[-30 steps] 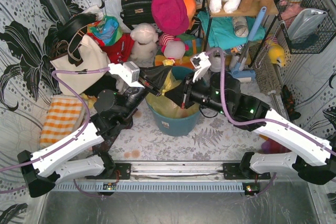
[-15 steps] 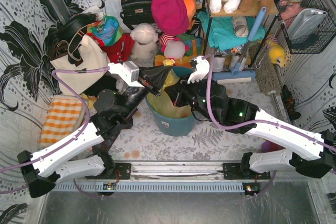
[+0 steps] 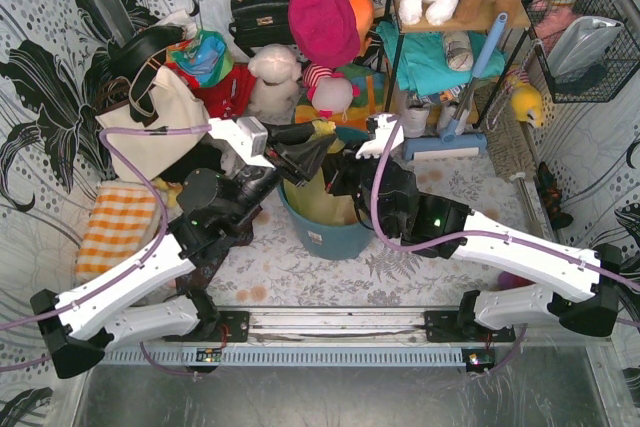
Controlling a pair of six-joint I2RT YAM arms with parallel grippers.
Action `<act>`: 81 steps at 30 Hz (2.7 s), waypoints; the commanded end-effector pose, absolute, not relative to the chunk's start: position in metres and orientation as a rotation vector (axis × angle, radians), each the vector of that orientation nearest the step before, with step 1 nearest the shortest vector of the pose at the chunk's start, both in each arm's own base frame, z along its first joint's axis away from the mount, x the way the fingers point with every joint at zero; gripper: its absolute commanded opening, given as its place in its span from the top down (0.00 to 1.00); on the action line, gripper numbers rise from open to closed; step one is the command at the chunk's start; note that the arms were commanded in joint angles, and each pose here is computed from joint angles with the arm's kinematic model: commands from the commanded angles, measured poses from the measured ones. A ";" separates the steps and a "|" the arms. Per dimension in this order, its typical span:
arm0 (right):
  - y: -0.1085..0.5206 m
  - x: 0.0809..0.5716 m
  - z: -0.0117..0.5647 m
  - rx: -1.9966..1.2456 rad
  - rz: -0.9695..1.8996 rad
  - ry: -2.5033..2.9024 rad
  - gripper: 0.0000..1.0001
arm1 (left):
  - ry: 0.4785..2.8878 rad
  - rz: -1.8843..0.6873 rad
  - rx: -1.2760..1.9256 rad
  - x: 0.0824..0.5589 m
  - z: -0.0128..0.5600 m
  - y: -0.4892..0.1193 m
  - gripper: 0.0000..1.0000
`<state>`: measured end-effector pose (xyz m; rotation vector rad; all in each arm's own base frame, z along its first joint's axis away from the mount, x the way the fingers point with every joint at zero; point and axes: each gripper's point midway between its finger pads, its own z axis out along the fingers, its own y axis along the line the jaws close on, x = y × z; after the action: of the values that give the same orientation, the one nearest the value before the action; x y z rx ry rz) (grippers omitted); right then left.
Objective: Tie the trash bag
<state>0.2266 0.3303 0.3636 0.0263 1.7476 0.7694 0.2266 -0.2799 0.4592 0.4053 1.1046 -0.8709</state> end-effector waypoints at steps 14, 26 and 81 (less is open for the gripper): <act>0.322 0.231 0.378 0.100 0.778 1.683 1.00 | 1.286 -0.542 -0.075 0.260 0.481 -0.166 0.29; 0.320 0.229 0.378 0.100 0.786 1.688 1.00 | 1.511 -1.030 0.192 0.292 0.426 -0.213 0.30; 0.329 0.252 0.381 0.215 0.850 1.335 1.00 | 1.562 -1.602 0.498 0.203 0.377 -0.252 1.00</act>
<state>0.2524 0.3354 0.3450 0.1701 1.5140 0.7786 0.2156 -0.2467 0.3807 0.4654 1.5672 -1.5882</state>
